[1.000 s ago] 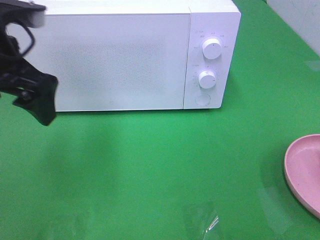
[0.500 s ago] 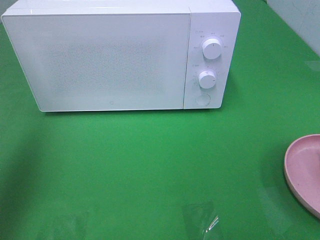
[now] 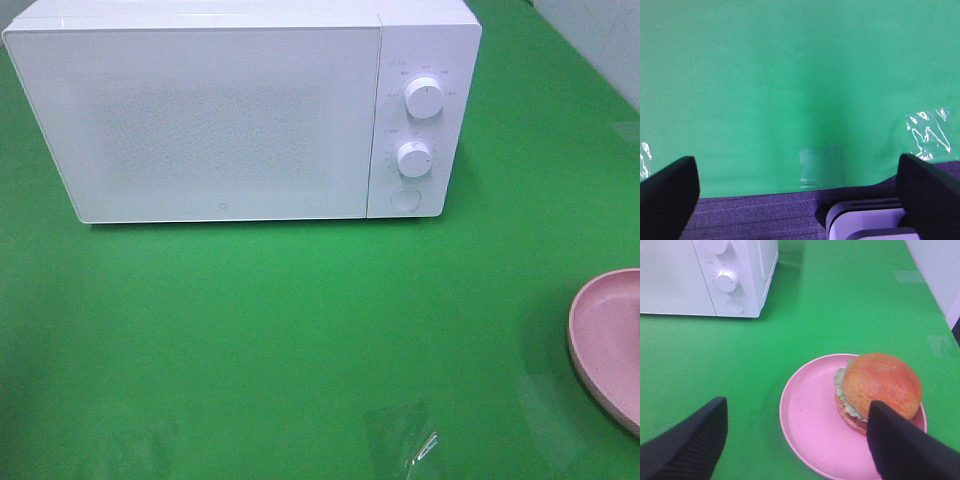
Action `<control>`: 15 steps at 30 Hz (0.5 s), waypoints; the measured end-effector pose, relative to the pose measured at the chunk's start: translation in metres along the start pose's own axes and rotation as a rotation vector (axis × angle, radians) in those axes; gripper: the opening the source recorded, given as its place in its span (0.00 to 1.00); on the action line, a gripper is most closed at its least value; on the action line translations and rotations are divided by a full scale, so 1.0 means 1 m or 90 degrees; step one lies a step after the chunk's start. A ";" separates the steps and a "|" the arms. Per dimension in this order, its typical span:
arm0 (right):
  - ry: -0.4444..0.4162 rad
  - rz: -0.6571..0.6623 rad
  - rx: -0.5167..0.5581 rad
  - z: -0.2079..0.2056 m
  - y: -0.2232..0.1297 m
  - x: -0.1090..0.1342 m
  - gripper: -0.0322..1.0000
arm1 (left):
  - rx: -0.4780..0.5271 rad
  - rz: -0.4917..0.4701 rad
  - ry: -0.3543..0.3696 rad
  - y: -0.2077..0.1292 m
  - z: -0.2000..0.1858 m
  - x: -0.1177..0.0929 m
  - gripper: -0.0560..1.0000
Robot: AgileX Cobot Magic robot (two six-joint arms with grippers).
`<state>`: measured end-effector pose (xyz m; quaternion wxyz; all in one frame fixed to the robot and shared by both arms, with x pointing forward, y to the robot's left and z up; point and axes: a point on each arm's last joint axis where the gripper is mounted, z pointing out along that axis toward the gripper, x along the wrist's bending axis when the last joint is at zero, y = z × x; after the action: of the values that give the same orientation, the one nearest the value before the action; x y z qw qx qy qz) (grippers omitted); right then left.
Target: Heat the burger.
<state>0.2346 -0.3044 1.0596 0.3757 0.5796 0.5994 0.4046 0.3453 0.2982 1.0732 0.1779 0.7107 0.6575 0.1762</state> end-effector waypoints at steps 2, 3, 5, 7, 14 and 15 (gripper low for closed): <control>0.000 0.000 0.000 0.000 0.000 0.000 0.76 | -0.015 0.001 0.003 -0.015 0.001 -0.001 0.99; 0.000 0.000 0.000 0.000 0.000 0.000 0.76 | -0.015 0.001 0.003 -0.015 0.001 -0.001 0.99; 0.000 0.000 0.000 0.000 0.000 0.000 0.76 | -0.038 0.003 0.009 -0.030 0.001 -0.001 0.99; 0.000 0.000 0.000 0.000 0.000 0.000 0.76 | -0.082 0.009 0.027 -0.053 -0.001 0.000 0.99; 0.000 0.000 0.000 0.000 0.000 0.000 0.76 | -0.227 0.009 0.035 -0.077 -0.016 -0.001 0.99; 0.000 0.000 0.000 0.000 0.000 0.000 0.76 | -0.266 0.009 0.037 -0.084 -0.022 -0.002 0.99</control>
<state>0.2346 -0.3044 1.0596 0.3757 0.5796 0.5994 0.4046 0.2612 0.3029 1.0515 0.3013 0.6573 0.6065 0.3305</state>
